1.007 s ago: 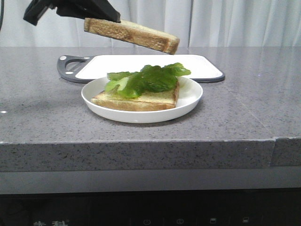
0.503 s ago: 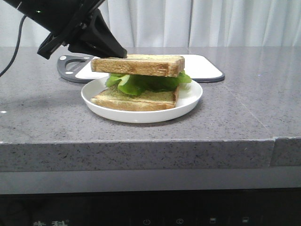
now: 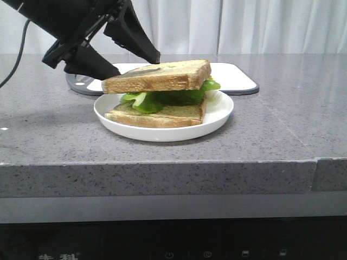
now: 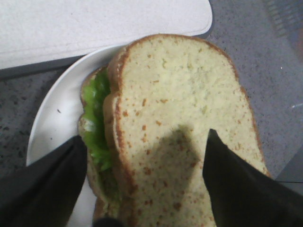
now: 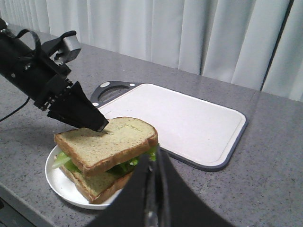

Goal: Left arm grabs bread, right arm adds lettuce

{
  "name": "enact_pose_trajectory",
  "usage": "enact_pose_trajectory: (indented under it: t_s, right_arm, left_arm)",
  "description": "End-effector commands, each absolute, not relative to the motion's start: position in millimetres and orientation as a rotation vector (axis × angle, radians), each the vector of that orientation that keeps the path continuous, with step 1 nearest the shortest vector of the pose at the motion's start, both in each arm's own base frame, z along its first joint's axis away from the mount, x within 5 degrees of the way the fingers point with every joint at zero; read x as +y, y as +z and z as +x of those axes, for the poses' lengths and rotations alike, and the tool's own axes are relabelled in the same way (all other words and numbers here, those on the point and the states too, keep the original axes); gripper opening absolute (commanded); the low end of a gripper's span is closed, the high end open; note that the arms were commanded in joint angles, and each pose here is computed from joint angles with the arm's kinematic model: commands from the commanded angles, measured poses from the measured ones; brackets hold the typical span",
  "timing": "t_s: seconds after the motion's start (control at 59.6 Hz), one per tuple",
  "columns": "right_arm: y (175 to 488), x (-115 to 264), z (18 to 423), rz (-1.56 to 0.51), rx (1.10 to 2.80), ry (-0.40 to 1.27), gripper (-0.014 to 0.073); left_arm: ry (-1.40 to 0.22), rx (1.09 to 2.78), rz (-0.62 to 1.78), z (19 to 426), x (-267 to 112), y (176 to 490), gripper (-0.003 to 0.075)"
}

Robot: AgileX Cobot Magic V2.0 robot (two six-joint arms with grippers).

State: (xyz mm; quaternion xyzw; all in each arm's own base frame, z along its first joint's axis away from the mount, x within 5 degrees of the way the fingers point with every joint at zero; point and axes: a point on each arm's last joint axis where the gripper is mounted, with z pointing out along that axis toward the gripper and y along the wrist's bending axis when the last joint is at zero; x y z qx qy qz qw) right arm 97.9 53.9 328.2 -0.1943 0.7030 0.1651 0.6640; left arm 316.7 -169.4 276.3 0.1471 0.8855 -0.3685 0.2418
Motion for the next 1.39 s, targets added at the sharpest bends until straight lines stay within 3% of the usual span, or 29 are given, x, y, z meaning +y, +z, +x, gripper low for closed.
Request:
enact_pose_trajectory:
  t_s: [0.0, 0.117, 0.336, 0.57, 0.856, 1.007, 1.141, 1.376]
  right_arm:
    - [343.8, 50.8, 98.5, -0.391, 1.505, 0.36, -0.0062]
    - [343.8, 50.8, 98.5, -0.391, 1.505, 0.36, -0.0062]
    - [343.8, 50.8, 98.5, -0.391, 1.505, 0.36, -0.0062]
    - [343.9, 50.7, 98.5, -0.39, 1.504, 0.359, -0.0062]
    - [349.7, 46.7, 100.1, -0.34, 1.448, 0.334, -0.0062]
    - [341.3, 41.0, 103.1, -0.305, 1.486, 0.284, -0.0062]
    - [324.6, 34.9, 92.9, -0.278, 1.452, 0.274, -0.0062]
    - [301.4, 23.4, 63.6, -0.257, 1.368, 0.285, -0.0062]
  left_arm:
    - [-1.014, 2.297, 0.421, 307.5, -164.1, 315.9, 0.0533]
    - [-0.994, 2.241, 0.429, 298.6, -156.4, 334.6, 0.0508]
    - [-0.917, 2.177, 0.421, 287.6, -134.6, 356.7, 0.0183]
    - [-0.775, 2.131, 0.365, 276.4, -111.9, 359.3, -0.0021]
    - [-0.395, 1.842, 0.276, 222.1, -71.3, 373.6, -0.0021]
    - [-0.265, 1.72, 0.274, 178.6, -52.6, 365.0, -0.0021]
    - [-0.225, 1.605, 0.216, 135.8, -36.9, 348.0, -0.0021]
    - [-0.274, 1.558, 0.161, 85.3, -24.4, 296.0, -0.0021]
